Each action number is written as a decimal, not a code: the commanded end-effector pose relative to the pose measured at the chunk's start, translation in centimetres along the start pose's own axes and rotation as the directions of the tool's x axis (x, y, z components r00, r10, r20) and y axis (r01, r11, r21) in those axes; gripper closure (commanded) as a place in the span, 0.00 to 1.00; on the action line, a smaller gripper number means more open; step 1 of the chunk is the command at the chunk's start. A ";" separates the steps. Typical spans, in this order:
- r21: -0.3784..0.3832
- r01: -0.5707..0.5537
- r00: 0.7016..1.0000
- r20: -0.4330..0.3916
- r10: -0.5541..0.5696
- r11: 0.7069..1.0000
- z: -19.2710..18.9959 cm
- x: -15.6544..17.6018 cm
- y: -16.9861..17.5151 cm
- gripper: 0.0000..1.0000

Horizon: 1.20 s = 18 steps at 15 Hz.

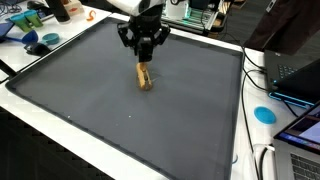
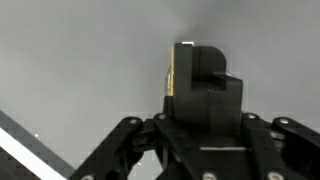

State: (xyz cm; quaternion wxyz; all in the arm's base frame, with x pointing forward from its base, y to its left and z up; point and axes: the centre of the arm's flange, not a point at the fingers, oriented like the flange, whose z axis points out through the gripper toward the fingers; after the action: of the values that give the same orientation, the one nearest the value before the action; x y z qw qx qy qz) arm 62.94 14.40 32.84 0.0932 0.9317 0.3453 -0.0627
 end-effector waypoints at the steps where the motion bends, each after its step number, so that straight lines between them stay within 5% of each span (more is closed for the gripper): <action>1: -0.020 -0.055 0.998 0.019 0.055 0.998 3.9 -0.1 2.4 0.76; 9: -0.051 -0.112 0.994 0.013 0.113 0.992 4.4 -0.8 5.2 0.76; 18: -0.063 -0.144 0.988 -0.054 0.141 0.987 -0.2 -2.1 5.3 0.76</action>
State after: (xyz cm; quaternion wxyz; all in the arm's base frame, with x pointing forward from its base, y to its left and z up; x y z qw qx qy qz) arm 65.72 8.98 32.51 0.1192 0.9483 0.2919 -0.0361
